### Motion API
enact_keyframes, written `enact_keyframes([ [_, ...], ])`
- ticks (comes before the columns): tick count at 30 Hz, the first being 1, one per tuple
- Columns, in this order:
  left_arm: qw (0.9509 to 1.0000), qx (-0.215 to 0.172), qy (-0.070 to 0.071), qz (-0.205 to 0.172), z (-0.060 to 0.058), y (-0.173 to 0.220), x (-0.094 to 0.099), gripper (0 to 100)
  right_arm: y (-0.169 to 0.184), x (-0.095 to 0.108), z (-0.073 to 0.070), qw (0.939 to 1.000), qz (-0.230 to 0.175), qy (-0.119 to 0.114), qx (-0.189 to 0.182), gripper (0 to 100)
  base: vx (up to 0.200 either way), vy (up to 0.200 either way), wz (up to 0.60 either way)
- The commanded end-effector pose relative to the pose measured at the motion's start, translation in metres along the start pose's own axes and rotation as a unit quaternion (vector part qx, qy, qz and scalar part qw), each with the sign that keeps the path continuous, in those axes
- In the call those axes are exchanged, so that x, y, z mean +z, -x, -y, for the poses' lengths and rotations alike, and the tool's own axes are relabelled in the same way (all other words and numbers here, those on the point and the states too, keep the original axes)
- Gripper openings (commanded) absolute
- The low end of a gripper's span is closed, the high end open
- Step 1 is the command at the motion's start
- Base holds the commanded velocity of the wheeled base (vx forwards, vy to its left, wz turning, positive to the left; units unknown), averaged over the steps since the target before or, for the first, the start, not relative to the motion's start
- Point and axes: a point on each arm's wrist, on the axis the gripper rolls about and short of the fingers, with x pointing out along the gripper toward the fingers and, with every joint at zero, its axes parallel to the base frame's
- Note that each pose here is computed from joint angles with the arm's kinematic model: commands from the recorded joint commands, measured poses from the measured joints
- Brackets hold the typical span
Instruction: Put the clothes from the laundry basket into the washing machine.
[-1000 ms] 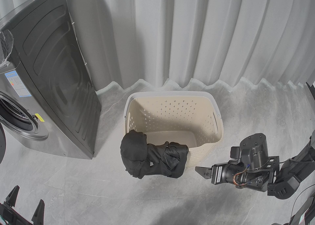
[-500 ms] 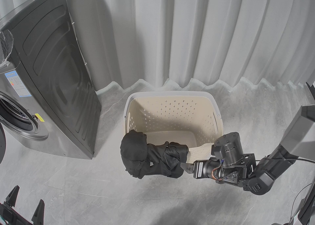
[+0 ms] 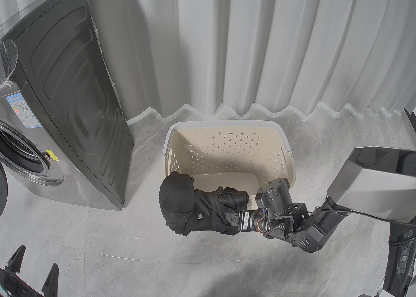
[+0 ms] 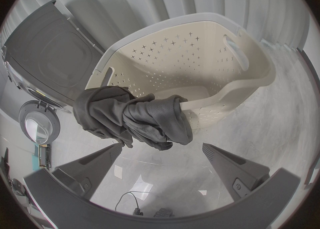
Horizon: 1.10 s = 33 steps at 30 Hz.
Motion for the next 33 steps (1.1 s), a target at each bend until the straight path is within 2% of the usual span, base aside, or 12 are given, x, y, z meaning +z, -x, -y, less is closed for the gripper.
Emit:
enact_keyframes([
  [1,1.0000,0.001,0.000,-0.002,0.000,0.000,-0.004,100,-0.021,-0.011,0.002,0.9999,-0.013,0.002,-0.008,100,0.000,0.000,0.00],
  [9,0.9999,0.008,0.007,-0.001,0.000,0.000,-0.004,100,-0.044,-0.004,0.002,0.9999,0.004,-0.006,-0.008,100,0.000,0.000,0.00],
  [17,0.9999,0.008,0.006,-0.001,0.000,0.000,-0.004,100,-0.055,0.000,0.004,0.9998,0.013,-0.011,-0.008,100,0.000,0.000,0.00],
  [22,0.9999,0.008,0.007,-0.001,0.000,0.000,-0.004,100,-0.061,0.007,0.005,0.9990,0.043,-0.014,-0.007,100,0.000,0.000,0.00],
  [27,0.9999,0.008,0.006,-0.001,0.000,0.000,-0.004,100,-0.064,0.006,0.008,0.9987,0.047,-0.016,-0.007,100,0.000,0.000,0.00],
  [28,0.9999,0.008,0.007,-0.001,0.000,0.000,-0.004,100,-0.064,0.005,0.008,0.9988,0.046,-0.015,-0.007,0,0.000,0.000,0.00],
  [33,0.9999,0.008,0.006,-0.001,0.000,0.000,-0.004,100,-0.063,0.005,0.006,0.9987,0.049,-0.015,-0.002,0,0.000,0.000,0.00],
])
